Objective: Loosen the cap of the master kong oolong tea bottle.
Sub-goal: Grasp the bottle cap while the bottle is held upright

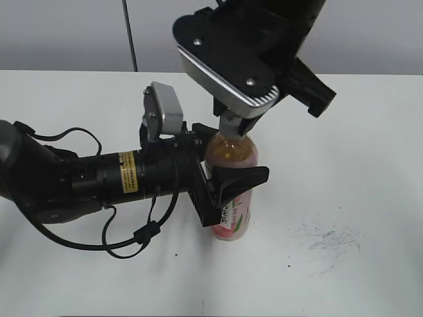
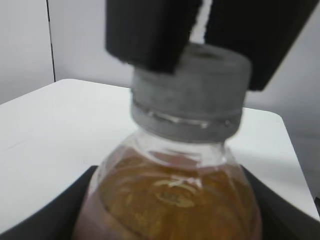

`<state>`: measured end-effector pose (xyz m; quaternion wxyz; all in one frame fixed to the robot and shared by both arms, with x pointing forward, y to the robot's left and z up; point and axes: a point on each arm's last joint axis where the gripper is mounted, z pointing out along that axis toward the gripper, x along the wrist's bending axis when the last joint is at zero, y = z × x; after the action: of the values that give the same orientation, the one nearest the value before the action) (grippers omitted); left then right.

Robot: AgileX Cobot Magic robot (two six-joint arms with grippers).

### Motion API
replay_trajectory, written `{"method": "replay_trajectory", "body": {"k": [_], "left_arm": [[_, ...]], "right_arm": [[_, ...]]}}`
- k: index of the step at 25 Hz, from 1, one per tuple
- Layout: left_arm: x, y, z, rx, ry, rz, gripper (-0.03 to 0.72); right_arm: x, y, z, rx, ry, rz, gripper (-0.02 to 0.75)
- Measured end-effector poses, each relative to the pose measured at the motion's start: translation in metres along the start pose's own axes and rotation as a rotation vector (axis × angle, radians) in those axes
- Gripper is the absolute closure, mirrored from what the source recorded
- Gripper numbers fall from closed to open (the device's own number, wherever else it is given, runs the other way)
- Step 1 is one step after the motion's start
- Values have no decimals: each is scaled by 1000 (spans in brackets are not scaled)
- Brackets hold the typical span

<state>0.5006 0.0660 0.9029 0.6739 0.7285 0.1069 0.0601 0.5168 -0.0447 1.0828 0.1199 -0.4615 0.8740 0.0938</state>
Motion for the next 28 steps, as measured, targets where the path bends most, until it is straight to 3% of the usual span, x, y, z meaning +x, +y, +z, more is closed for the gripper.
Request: {"method": "replay_trajectory", "body": {"k": [6, 10, 12, 17, 18, 23, 28], "left_arm": [[-1, 0, 0, 1, -10, 6, 241], [-1, 0, 0, 2, -14, 8, 241], [-1, 0, 0, 2, -17, 14, 241], [-2, 0, 1, 5, -34, 30, 241], [-2, 0, 1, 5, -34, 31, 241], [-2, 0, 1, 5, -36, 33, 241], [-2, 0, 1, 6, -36, 33, 241]], "right_arm": [[0, 1, 0, -1, 2, -331, 468], [0, 2, -1, -1, 2, -291, 468], [0, 2, -1, -1, 4, -135, 455], [-1, 3, -1, 0, -6, 407, 139], [-1, 3, -1, 0, -6, 524, 120], [-1, 3, -1, 1, -7, 1021, 242], [-1, 3, -1, -1, -7, 1451, 276]]}}
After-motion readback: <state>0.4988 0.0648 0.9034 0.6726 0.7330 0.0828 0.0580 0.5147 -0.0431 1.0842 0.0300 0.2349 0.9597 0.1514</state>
